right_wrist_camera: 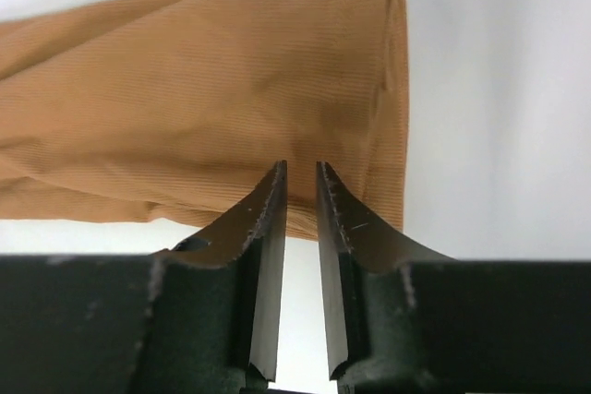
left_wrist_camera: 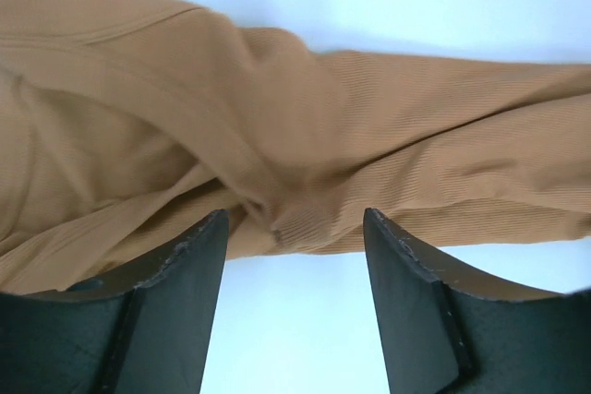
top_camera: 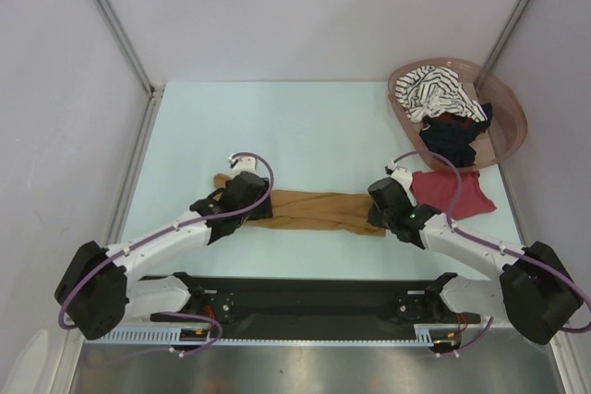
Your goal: Fold and stack the tank tops
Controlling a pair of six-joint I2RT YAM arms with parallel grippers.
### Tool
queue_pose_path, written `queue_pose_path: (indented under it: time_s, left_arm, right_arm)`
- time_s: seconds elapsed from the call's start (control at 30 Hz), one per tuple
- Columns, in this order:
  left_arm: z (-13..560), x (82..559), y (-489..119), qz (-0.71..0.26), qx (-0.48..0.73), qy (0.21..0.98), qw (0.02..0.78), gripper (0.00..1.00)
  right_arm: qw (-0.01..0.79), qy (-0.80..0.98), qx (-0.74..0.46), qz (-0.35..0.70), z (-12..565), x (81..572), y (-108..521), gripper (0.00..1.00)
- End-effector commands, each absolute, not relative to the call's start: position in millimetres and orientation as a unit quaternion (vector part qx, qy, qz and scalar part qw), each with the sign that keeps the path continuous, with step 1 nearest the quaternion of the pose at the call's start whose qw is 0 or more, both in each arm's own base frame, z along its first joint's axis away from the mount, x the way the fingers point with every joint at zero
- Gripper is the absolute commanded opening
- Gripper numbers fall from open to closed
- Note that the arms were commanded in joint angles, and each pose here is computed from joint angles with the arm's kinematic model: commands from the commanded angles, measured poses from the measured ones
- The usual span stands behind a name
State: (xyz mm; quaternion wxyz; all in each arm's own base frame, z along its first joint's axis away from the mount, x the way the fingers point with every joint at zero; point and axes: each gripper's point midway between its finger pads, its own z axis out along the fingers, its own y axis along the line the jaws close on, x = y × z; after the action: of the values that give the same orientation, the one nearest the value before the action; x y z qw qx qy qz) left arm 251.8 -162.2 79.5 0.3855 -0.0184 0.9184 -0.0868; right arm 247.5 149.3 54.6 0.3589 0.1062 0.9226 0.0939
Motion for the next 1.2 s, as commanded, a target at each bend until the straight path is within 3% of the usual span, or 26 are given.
queue_pose_path:
  time_s: [0.0, 0.07, 0.13, 0.17, 0.3, 0.4, 0.43, 0.8, 0.97, 1.0, 1.03, 1.17]
  left_arm:
    - [98.9, 269.4, -191.7, -0.135, -0.001, 0.908, 0.397, 0.65]
    - [93.3, 270.2, -195.5, -0.134, 0.006, 0.912, 0.387, 0.64]
    - [88.5, 268.8, -197.4, -0.135, 0.012, 0.915, 0.379, 0.63]
    - [87.4, 268.6, -198.6, -0.138, 0.013, 0.915, 0.378, 0.63]
    - [77.9, 262.2, -200.2, -0.143, 0.021, 0.920, 0.365, 0.61]
    - [70.0, 255.4, -200.9, -0.149, 0.033, 0.923, 0.353, 0.54]
    - [66.1, 252.4, -200.0, -0.149, 0.036, 0.925, 0.348, 0.49]
    - [33.1, 221.2, -188.4, -0.144, 0.066, 0.941, 0.298, 0.26]
    - [29.3, 223.3, -162.4, -0.084, 0.027, 0.948, 0.305, 0.26]
    - [31.9, 225.3, -161.0, -0.079, 0.023, 0.948, 0.309, 0.29]
    - [38.0, 229.1, -161.4, -0.076, 0.021, 0.946, 0.315, 0.39]
    - [61.0, 241.4, -164.3, -0.078, 0.018, 0.937, 0.340, 0.55]
  right_arm:
    - [0.349, 0.924, 0.118, 0.105, 46.6, 243.9, 147.9, 0.23]
    - [0.343, 0.926, 0.124, 0.098, 43.2, 239.3, 142.3, 0.27]
    - [0.346, 0.925, 0.123, 0.100, 46.1, 236.4, 140.0, 0.41]
    - [0.347, 0.925, 0.120, 0.102, 47.5, 235.4, 140.1, 0.43]
    - [0.347, 0.926, 0.089, 0.120, 54.4, 231.4, 144.5, 0.41]
    - [0.331, 0.933, 0.072, 0.125, 53.6, 227.3, 149.4, 0.36]
    - [0.325, 0.935, 0.070, 0.122, 51.9, 225.2, 148.9, 0.30]
    - [0.309, 0.942, 0.049, 0.123, 57.5, 212.2, 144.7, 0.23]
    - [0.314, 0.939, 0.072, 0.121, 63.1, 216.1, 133.5, 0.26]
    - [0.319, 0.937, 0.076, 0.124, 66.1, 217.8, 132.4, 0.34]
    - [0.321, 0.935, 0.078, 0.128, 68.3, 219.0, 132.6, 0.38]
    - [0.321, 0.932, 0.076, 0.151, 74.4, 219.0, 139.1, 0.44]
